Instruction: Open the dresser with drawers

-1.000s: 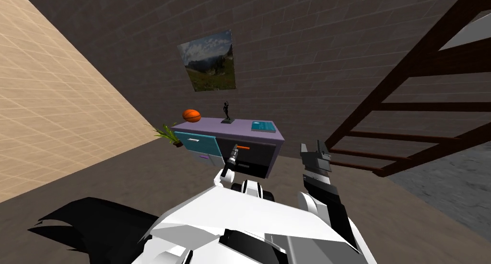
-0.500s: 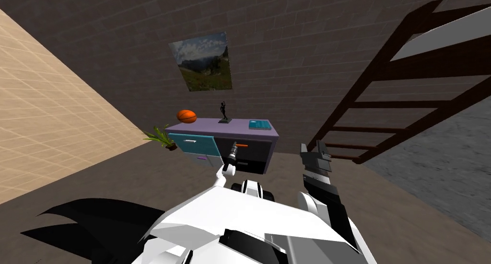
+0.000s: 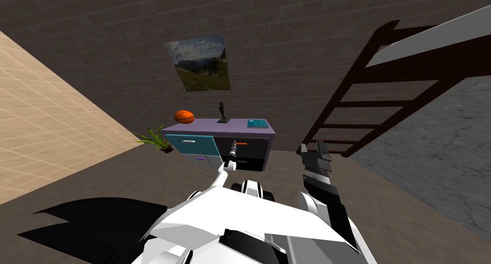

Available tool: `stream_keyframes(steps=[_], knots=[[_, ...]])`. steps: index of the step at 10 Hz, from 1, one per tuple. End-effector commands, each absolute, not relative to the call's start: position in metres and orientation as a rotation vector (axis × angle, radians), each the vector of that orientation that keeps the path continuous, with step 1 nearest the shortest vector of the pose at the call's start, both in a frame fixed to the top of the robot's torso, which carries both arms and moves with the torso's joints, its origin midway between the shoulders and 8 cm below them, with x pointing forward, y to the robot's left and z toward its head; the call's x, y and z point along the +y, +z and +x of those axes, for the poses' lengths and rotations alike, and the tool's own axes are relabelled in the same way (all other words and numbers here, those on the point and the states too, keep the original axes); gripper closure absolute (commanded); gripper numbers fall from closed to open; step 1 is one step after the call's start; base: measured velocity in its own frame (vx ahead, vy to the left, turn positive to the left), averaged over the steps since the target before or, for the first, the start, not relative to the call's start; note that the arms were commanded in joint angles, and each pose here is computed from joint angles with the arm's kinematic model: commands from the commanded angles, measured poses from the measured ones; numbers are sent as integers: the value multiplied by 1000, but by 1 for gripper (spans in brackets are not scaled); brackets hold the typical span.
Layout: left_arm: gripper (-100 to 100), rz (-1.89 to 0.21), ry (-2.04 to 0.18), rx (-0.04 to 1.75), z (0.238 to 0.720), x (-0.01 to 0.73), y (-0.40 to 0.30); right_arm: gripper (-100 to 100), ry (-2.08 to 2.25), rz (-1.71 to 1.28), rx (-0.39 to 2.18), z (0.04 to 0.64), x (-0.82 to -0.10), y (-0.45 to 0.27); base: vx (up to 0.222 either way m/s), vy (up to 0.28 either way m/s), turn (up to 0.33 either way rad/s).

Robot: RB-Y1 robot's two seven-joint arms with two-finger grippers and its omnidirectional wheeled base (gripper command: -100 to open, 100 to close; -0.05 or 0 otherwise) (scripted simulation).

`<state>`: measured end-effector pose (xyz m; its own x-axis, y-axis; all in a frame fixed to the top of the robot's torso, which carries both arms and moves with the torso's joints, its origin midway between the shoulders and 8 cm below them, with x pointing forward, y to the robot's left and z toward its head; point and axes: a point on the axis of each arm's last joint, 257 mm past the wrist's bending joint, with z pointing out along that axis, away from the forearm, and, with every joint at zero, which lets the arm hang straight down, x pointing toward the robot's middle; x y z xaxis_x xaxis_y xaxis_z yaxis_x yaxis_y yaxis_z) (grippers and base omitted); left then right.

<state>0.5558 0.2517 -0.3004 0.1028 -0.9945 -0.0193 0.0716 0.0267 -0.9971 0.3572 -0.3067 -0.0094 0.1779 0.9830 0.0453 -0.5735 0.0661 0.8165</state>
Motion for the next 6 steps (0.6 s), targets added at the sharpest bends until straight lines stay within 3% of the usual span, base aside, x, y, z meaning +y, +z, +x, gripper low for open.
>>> stream_keyframes(steps=[1, 3, 4, 6], knots=[[-100, -1217, -1130, 1064, 572, 258, -298, 0, 1298, 824, 629, 357, -307, -9, -89, 14, -154], [-100, -1212, -1133, 1068, 572, 256, -297, 0, 1298, 824, 629, 357, -307, -9, -51, 10, -67], [100, -1193, -1147, 1085, 564, 251, -298, 0, 1298, 824, 629, 357, -307, -10, 46, -13, 201], [100, -1174, -1160, 1105, 552, 246, -300, 0, 1297, 824, 629, 357, -307, -10, 137, -33, 197]])
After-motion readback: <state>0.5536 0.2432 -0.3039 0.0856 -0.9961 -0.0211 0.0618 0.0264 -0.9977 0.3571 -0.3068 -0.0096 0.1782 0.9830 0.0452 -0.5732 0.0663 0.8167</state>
